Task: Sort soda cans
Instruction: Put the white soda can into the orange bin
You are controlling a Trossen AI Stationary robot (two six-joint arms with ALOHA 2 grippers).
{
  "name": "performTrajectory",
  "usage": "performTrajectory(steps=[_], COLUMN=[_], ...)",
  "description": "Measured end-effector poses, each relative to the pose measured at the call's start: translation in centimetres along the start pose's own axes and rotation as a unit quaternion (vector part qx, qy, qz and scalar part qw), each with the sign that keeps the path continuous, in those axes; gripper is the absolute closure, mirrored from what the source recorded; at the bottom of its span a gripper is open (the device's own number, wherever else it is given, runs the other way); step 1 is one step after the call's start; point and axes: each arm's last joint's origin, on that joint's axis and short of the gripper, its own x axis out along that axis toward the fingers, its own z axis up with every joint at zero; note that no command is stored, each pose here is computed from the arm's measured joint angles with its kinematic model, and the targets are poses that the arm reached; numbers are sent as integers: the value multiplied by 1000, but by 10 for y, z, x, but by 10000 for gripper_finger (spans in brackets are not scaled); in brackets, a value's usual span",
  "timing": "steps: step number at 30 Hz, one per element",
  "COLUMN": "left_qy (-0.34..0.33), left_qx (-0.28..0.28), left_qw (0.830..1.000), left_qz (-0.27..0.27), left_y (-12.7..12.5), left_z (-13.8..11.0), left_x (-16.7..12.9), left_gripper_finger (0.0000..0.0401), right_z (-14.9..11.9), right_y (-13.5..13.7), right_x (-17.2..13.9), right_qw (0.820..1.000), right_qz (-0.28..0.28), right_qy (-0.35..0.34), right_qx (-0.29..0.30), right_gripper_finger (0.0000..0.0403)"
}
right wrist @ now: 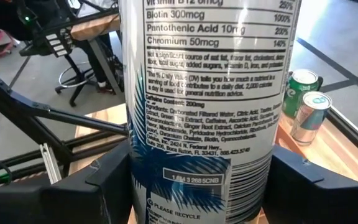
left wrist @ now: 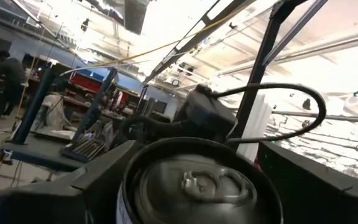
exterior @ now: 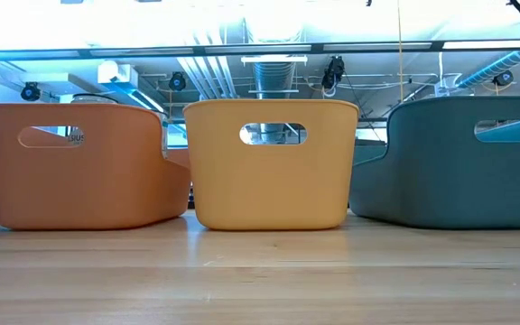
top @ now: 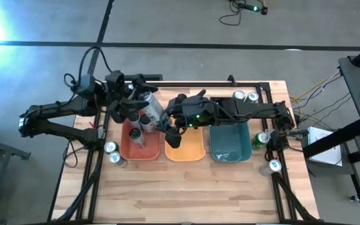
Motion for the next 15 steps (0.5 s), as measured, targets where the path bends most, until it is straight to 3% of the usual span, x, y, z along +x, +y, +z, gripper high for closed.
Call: performTrajectory(steps=[15], left_qy=[21], left_qx=[4], left_qw=[1000], left_qz=[17], left_y=[1], left_z=[-2], left_x=[-1], left_gripper_finger=[89], right_z=[4], right_y=[1], right_x=[-1], right_qw=[1000], right_qz=[2], right_qy=[-19], right_qx=[-11], right_gripper_finger=[147])
